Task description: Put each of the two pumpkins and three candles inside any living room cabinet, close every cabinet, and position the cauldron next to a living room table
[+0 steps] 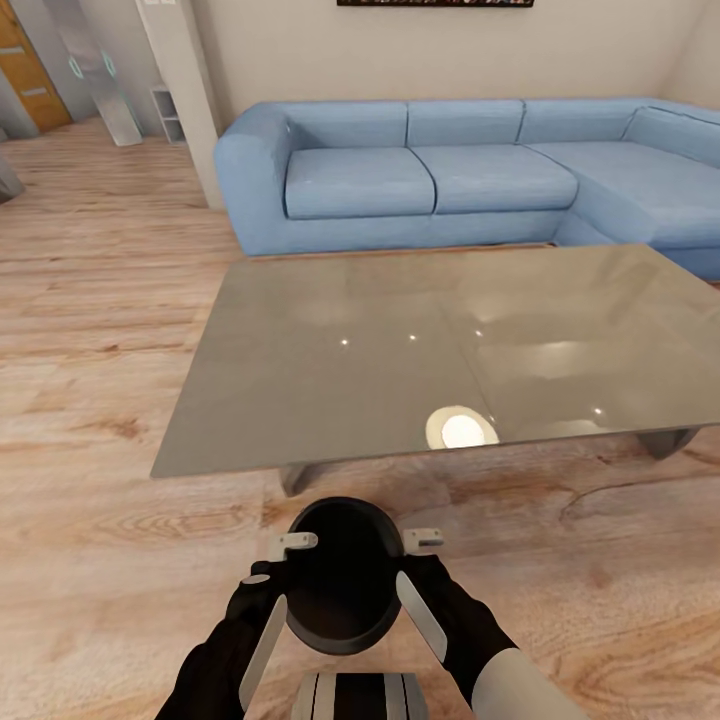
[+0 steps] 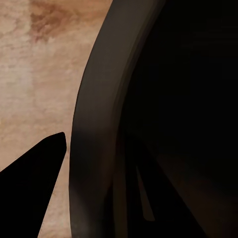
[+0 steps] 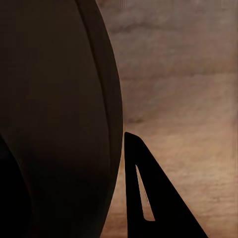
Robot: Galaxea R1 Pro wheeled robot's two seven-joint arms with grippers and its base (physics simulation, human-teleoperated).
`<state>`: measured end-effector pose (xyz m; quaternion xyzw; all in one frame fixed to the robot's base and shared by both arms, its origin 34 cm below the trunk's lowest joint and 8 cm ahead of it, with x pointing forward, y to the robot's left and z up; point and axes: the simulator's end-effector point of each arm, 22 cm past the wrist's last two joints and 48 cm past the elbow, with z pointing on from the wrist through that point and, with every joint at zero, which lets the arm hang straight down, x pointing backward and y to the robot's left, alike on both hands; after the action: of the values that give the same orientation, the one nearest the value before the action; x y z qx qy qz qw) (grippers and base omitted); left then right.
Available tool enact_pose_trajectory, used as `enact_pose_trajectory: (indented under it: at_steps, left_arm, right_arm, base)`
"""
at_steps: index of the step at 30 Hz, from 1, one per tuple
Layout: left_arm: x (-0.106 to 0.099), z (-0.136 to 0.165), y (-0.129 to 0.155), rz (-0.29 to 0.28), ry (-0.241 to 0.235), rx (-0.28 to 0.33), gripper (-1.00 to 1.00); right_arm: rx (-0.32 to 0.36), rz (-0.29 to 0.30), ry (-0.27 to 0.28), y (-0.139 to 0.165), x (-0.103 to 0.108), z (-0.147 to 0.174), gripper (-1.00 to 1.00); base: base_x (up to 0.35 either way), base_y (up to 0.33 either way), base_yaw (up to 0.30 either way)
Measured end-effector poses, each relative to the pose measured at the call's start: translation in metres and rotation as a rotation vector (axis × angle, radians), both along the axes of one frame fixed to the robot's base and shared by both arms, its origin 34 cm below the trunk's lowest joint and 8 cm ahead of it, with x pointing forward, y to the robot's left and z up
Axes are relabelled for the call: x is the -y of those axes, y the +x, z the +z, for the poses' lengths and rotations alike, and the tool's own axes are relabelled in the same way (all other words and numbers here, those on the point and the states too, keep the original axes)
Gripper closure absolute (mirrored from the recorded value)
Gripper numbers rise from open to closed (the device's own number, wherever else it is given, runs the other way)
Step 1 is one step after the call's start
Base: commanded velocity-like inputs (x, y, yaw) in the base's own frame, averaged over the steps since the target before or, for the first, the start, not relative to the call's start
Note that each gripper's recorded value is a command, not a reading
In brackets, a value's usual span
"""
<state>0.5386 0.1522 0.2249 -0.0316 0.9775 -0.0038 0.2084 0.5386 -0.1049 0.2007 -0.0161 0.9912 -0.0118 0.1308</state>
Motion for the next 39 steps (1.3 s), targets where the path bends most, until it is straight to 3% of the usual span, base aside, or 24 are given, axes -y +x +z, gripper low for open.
enact_pose_trajectory:
  at_steps: [36, 39]
  left_arm:
    - [-0.0017, -0.0063, -0.0025, 0.003, 0.007, -0.012, 1.00]
    - [-0.0021, -0.0077, -0.0067, 0.005, 0.009, -0.034, 1.00]
  right_arm:
    - [-0.013, -0.004, 0.004, -0.0039, -0.0019, -0.0079, 1.00]
    - [-0.032, 0.003, 0.005, -0.0081, -0.0019, -0.0092, 1.00]
  base:
    - [0.033, 0.001, 0.000]
    - [0.123, 0.000, 0.000]
